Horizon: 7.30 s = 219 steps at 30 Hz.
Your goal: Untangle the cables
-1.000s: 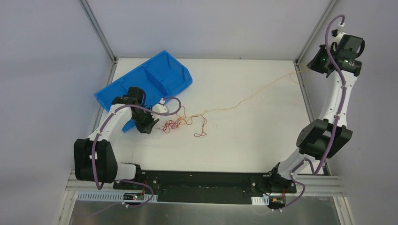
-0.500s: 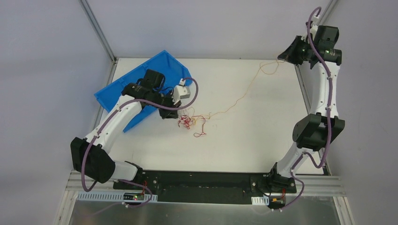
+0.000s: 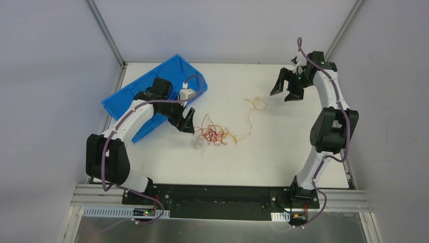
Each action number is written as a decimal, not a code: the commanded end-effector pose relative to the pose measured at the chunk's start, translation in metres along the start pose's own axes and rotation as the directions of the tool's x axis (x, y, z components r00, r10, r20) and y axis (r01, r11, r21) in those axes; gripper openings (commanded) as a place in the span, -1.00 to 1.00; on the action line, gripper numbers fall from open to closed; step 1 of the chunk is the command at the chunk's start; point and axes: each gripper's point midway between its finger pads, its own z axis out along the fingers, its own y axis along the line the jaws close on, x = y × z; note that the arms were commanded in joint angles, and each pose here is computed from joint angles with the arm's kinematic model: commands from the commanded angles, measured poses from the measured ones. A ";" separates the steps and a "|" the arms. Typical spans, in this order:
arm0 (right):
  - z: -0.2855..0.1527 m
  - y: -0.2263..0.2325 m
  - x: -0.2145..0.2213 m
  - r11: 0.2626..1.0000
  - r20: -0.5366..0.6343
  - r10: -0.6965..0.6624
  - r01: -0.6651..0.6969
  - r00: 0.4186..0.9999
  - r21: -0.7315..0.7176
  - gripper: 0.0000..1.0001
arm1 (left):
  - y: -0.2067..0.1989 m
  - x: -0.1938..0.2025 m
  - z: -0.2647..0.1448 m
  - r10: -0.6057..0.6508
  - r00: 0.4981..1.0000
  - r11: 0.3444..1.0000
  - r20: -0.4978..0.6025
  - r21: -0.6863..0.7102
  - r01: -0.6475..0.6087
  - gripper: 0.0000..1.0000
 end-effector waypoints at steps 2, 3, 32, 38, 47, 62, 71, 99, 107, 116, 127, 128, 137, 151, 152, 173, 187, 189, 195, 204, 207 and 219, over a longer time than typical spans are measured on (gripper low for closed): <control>0.003 0.069 0.068 0.974 -0.131 -0.093 0.063 0.987 -0.217 0.79 | 0.000 -0.010 0.027 -0.120 0.991 0.992 0.063 0.038 0.118 0.64; 0.009 0.082 0.077 0.966 -0.146 -0.111 0.073 0.983 -0.248 0.77 | 0.005 -0.009 0.033 -0.137 0.989 0.990 0.056 0.024 0.136 0.58; 0.054 0.220 0.181 0.835 -0.253 -0.071 -0.081 0.965 -0.544 0.74 | -0.056 -0.069 0.061 -0.464 0.861 0.868 0.210 0.301 0.394 -1.00; 0.050 0.230 0.174 0.818 -0.205 -0.059 -0.070 0.977 -0.571 0.68 | -0.063 -0.099 0.059 -0.529 0.807 0.828 0.263 0.371 0.421 -1.00; 0.090 0.160 0.178 0.956 -0.148 -0.085 0.039 0.985 -0.289 -0.16 | -0.085 -0.123 0.028 -0.537 0.781 0.809 0.319 0.456 0.370 -1.00; 0.072 0.079 0.143 0.997 -0.023 -0.037 0.035 0.999 -0.065 -1.00 | -0.125 -0.109 -0.019 -0.361 0.879 0.875 0.313 0.441 0.202 -1.00; 0.039 0.017 0.132 0.985 0.003 -0.136 0.134 0.991 0.113 -1.00 | -0.137 -0.105 -0.047 -0.268 0.906 0.891 0.326 0.443 0.104 -1.00; 0.009 -0.153 0.107 0.920 -0.007 -0.004 0.006 1.000 0.392 -1.00 | -0.096 -0.272 -0.324 0.256 0.465 0.961 0.847 -0.277 -0.025 -1.00; -0.001 -0.090 0.106 0.991 -0.009 0.032 -0.031 0.999 0.133 -1.00 | -0.033 -0.265 -0.292 0.173 0.520 0.944 0.836 -0.292 0.154 -1.00; -0.020 -0.035 0.101 0.999 0.019 0.037 -0.037 0.999 -0.008 -1.00 | 0.026 -0.258 -0.265 0.114 0.563 0.908 0.819 -0.316 0.275 -1.00; -0.021 -0.012 0.107 0.998 -0.001 0.007 -0.007 1.000 -0.055 -1.00 | 0.083 -0.138 -0.293 -0.010 0.621 0.680 0.784 -0.450 0.579 -1.00; -0.022 -0.011 0.107 0.998 -0.001 0.007 -0.007 1.000 -0.059 -1.00 | 0.082 -0.133 -0.295 -0.021 0.623 0.674 0.782 -0.449 0.586 -1.00; -0.024 -0.003 0.112 0.997 -0.002 0.003 -0.004 1.000 -0.076 -1.00 | 0.113 -0.062 -0.297 -0.100 0.705 0.539 0.702 -0.557 0.632 -1.00; -0.021 0.001 0.120 0.996 -0.026 0.005 -0.007 1.000 -0.093 -1.00 | 0.170 -0.011 -0.264 -0.215 0.761 0.476 0.612 -0.615 0.629 -1.00; -0.021 0.001 0.120 0.996 -0.028 0.005 -0.007 1.000 -0.094 -1.00 | 0.170 -0.010 -0.268 -0.208 0.762 0.460 0.614 -0.626 0.630 -1.00; -0.022 0.014 0.116 0.998 -0.036 -0.014 0.012 0.999 -0.068 0.32 | 0.001 -0.083 0.002 -0.200 0.968 0.979 0.154 -0.019 0.205 0.30; 0.059 0.015 0.128 1.000 -0.180 0.007 -0.009 0.984 -0.009 0.35 | -0.056 -0.129 0.150 -0.100 0.984 0.967 0.150 0.246 0.061 0.16; 0.072 0.005 0.130 1.000 -0.193 0.007 -0.004 0.981 0.021 0.31 | -0.060 -0.136 0.160 -0.111 0.981 0.965 0.156 0.253 0.069 0.15; 0.064 0.002 0.150 0.999 -0.271 -0.039 0.037 0.962 -0.014 -0.96 | -0.059 -0.142 0.168 -0.149 0.973 0.964 0.178 0.243 0.103 0.10; -0.001 0.064 0.133 0.961 -0.119 -0.057 0.022 0.991 -0.274 -1.00 | -0.102 -0.160 0.180 -0.148 0.959 0.933 0.243 0.356 0.054 0.33; -0.025 0.092 0.126 0.928 -0.070 -0.059 0.029 0.996 -0.370 -1.00 | -0.121 -0.179 0.168 -0.175 0.931 0.904 0.320 0.427 0.023 0.52; -0.081 0.158 0.112 0.812 -0.016 -0.068 0.046 0.998 -0.582 -1.00 | -0.149 -0.208 0.127 0.004 0.835 0.883 0.551 0.390 -0.262 0.29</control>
